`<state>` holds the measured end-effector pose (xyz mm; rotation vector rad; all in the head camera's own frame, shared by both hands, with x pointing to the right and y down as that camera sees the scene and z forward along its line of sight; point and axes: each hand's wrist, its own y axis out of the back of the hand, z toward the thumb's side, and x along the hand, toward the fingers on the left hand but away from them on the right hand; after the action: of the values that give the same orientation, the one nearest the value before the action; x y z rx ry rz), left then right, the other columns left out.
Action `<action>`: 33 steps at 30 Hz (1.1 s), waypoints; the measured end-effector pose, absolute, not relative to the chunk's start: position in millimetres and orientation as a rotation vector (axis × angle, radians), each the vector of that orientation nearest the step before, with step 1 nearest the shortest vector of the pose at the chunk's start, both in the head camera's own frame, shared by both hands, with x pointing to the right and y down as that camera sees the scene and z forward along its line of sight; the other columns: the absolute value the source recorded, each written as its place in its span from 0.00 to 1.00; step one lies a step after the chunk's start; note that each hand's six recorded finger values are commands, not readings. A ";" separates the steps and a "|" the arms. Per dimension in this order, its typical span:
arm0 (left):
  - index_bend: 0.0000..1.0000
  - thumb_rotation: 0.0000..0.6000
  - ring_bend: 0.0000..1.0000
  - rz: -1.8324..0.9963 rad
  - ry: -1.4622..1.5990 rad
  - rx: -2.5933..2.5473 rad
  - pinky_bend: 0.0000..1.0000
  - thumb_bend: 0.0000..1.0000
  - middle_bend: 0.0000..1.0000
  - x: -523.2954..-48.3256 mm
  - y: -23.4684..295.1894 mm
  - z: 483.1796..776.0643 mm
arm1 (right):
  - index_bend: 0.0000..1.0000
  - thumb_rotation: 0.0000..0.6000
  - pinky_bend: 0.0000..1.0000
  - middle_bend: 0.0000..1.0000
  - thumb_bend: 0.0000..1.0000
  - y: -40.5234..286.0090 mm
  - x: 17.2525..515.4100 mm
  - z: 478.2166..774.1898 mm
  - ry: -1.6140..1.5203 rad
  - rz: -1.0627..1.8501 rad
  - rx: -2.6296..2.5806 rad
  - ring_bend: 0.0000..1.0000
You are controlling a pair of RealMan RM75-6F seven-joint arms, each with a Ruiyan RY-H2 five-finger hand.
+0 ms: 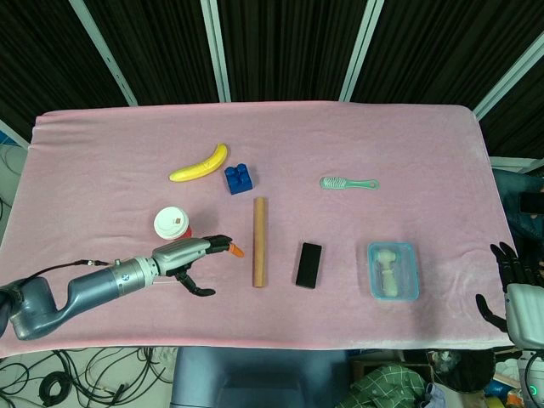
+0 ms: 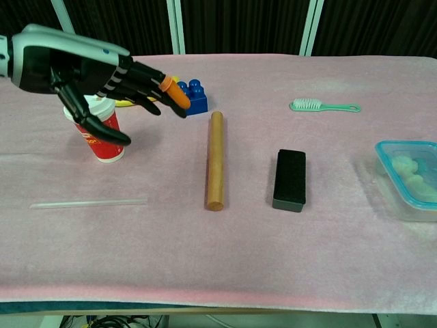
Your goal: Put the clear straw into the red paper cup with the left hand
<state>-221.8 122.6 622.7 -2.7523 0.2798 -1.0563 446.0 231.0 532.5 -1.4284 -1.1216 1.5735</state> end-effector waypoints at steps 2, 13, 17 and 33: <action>0.23 1.00 0.02 -1.068 0.259 -2.706 0.12 0.30 0.19 -224.7 130.4 628.1 | 0.06 1.00 0.20 0.04 0.26 231.3 446.2 532.5 -1.123 1.575 -1.429 0.16; 0.26 1.00 0.02 -1.110 0.273 -2.405 0.12 0.30 0.21 -243.6 168.0 659.7 | 0.06 1.00 0.20 0.04 0.26 231.3 447.0 532.0 -1.131 1.577 -1.430 0.16; 0.28 1.00 0.02 -1.131 0.270 -2.266 0.12 0.30 0.21 -245.8 176.1 670.2 | 0.06 1.00 0.20 0.04 0.26 231.3 447.2 532.2 -1.133 1.578 -1.432 0.16; 0.41 1.00 0.03 -1.282 0.420 -1.967 0.12 0.30 0.21 -241.2 201.3 704.0 | 0.06 1.00 0.20 0.04 0.26 230.6 449.8 532.5 -1.147 1.582 -1.435 0.16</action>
<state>-241.2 201.3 704.0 -1.9667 0.4200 -1.2818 449.8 230.6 532.5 -1.4354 -1.1468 1.5816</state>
